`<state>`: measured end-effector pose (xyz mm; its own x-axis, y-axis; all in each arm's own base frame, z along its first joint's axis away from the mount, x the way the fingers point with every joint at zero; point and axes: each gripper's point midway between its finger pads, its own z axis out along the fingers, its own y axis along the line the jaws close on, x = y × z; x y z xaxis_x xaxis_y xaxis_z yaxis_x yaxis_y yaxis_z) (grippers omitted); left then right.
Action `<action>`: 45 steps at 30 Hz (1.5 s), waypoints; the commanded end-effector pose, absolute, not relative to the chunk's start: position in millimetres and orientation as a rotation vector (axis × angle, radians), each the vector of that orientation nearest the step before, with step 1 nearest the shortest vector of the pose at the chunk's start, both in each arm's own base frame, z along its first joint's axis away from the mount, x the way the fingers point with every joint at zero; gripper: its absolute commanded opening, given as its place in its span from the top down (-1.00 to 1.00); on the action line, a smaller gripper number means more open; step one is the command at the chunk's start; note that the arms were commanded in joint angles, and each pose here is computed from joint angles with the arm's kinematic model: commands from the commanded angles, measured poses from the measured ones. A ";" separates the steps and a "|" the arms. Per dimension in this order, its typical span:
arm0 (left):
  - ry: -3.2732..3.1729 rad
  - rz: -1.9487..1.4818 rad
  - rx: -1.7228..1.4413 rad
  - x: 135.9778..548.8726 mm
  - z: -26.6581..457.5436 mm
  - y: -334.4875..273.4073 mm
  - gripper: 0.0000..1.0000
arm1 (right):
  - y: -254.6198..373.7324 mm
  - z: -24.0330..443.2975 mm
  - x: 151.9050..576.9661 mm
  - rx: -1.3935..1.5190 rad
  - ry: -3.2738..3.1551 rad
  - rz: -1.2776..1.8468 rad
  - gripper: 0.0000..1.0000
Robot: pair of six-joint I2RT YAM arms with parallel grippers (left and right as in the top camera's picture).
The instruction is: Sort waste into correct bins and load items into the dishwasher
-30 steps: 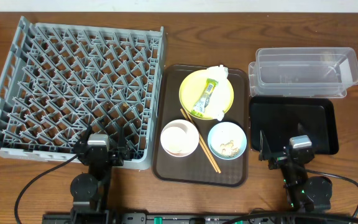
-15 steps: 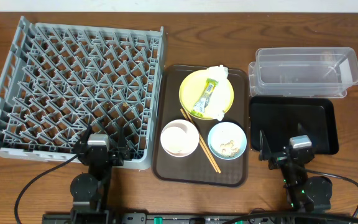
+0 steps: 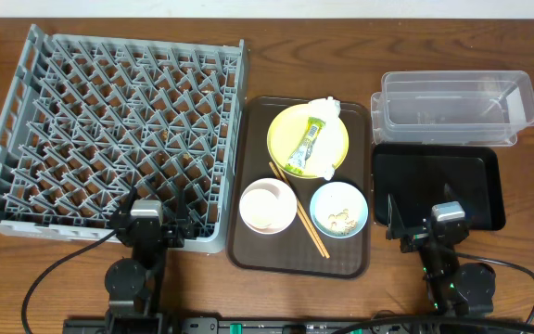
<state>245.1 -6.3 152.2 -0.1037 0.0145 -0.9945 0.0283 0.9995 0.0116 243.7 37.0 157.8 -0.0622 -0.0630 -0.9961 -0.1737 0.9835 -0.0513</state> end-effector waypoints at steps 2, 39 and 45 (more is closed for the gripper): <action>1.722 0.004 0.028 244.0 137.4 -3.6 -0.76 | 35.3 155.9 244.0 -0.182 1.640 0.077 -0.98; 1.722 0.004 0.028 244.0 137.4 -3.6 -0.76 | 28.9 155.6 244.9 -0.187 1.640 0.014 -0.98; 1.722 0.004 0.028 244.0 137.4 -3.6 -0.76 | 25.7 155.4 245.2 -0.180 1.641 -0.007 -0.99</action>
<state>245.1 -6.3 152.2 -0.1037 0.0145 -0.9945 0.0283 0.9995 0.0116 244.7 30.2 157.5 -0.0609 -0.0977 -0.9934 -0.1361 0.9867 -0.0887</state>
